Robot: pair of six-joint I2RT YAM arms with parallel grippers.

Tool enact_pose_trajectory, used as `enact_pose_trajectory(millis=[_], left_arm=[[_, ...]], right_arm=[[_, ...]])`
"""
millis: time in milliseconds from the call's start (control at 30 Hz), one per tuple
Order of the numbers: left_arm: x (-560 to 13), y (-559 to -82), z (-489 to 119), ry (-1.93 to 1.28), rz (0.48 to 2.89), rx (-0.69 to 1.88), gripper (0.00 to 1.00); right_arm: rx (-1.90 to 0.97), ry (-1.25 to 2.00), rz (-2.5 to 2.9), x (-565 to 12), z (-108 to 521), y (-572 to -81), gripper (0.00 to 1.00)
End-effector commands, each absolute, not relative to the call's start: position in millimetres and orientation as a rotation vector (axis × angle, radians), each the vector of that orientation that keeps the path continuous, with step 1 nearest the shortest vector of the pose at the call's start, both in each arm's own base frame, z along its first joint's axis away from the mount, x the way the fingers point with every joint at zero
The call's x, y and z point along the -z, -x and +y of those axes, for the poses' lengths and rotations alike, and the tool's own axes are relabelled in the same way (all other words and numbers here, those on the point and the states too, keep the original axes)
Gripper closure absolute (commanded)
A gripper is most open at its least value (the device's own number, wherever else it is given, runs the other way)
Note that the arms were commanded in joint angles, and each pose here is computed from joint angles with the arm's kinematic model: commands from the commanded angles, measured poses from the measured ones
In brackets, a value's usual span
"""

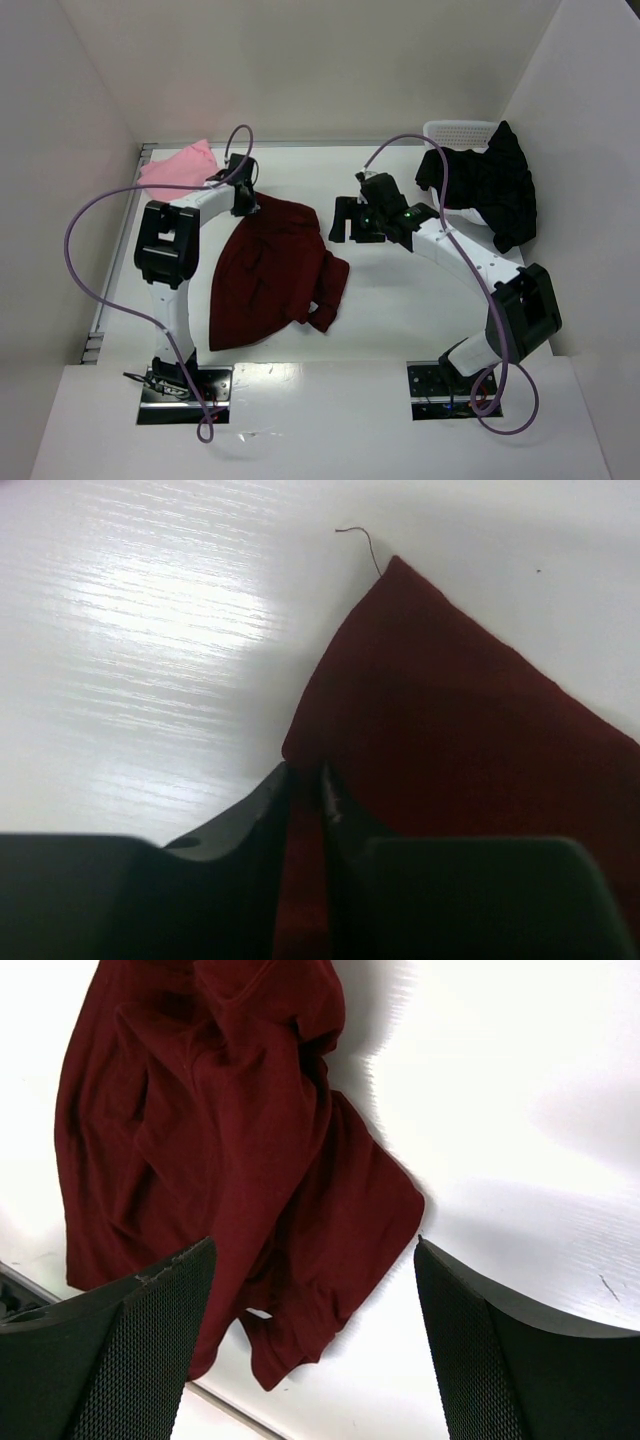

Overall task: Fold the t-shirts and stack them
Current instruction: Flatten out the tshirt

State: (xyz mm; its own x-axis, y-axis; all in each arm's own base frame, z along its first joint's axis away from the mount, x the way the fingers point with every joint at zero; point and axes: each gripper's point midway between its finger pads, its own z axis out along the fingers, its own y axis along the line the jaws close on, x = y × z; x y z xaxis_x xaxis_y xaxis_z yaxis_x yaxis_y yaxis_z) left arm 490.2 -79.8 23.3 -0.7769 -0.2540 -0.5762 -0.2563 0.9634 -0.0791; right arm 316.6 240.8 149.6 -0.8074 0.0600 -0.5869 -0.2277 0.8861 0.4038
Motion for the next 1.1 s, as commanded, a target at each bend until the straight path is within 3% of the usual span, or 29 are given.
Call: enact_pose_trajectory(millis=[0,67,133,267,600,900,1067], left_arm=[[-9,-487,-79,0.349,2.549,-0.013,0.80],[-11,-488,-80,0.346,2.552,-0.002,0.84],[-17,-493,-82,0.357,2.533,0.010,0.99],[-44,-495,-79,0.363,2.495,0.001,1.00],[-156,-465,20,0.561,2.270,-0.040,1.00],[-139,-422,56,0.629,2.322,-0.174,1.00],[-115,-412,55,0.635,2.376,-0.157,1.00]], right_arm=[[-0.599,0.157,2.396,-163,244,-327,0.15],[-0.602,0.170,2.374,-171,246,-330,0.13],[-0.602,0.170,2.374,-171,247,-333,0.13],[-0.608,0.186,2.374,-171,250,-334,0.13],[-0.697,0.262,2.410,-156,272,-339,0.13],[-0.844,0.344,2.339,-182,299,-347,0.13],[-0.852,0.530,2.252,-203,345,-336,0.13]])
